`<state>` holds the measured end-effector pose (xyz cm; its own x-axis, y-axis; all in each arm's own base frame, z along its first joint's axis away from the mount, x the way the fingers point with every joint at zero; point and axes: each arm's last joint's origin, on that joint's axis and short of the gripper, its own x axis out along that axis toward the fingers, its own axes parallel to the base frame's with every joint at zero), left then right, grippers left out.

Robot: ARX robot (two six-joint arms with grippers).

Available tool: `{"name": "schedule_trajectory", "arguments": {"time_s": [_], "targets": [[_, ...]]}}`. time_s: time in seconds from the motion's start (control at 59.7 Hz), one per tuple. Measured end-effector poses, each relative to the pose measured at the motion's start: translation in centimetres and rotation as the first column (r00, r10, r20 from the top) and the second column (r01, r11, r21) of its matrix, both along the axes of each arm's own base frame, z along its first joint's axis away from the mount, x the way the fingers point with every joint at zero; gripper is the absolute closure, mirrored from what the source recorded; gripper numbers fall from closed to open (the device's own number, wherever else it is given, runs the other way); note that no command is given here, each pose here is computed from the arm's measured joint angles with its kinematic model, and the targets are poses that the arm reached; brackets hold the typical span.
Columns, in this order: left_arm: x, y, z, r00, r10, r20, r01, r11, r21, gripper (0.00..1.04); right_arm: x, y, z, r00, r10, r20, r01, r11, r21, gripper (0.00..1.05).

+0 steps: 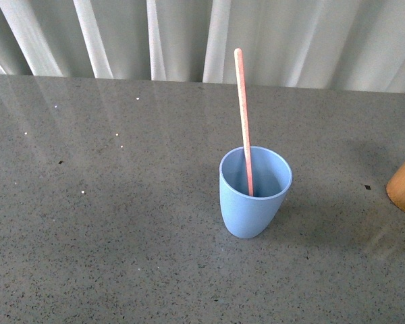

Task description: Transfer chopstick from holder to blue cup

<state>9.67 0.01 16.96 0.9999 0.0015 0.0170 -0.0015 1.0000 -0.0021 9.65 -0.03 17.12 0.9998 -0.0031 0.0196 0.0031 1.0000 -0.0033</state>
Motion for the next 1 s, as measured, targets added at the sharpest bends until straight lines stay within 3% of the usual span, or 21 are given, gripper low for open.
{"name": "schedule_trajectory", "arguments": {"time_s": [0.703, 0.888, 1.005], "targets": [[0.0, 0.0, 0.0, 1.0, 0.0, 0.0, 0.0, 1.0, 0.0, 0.07, 0.0, 0.0, -0.01, 1.0, 0.0, 0.0, 0.0, 1.0, 0.0, 1.04], [0.0, 0.0, 0.0, 1.0, 0.0, 0.0, 0.0, 1.0, 0.0, 0.07, 0.0, 0.0, -0.01, 1.0, 0.0, 0.0, 0.0, 1.0, 0.0, 0.63], [0.0, 0.0, 0.0, 1.0, 0.0, 0.0, 0.0, 1.0, 0.0, 0.07, 0.0, 0.0, -0.01, 1.0, 0.0, 0.0, 0.0, 1.0, 0.0, 0.44]]}}
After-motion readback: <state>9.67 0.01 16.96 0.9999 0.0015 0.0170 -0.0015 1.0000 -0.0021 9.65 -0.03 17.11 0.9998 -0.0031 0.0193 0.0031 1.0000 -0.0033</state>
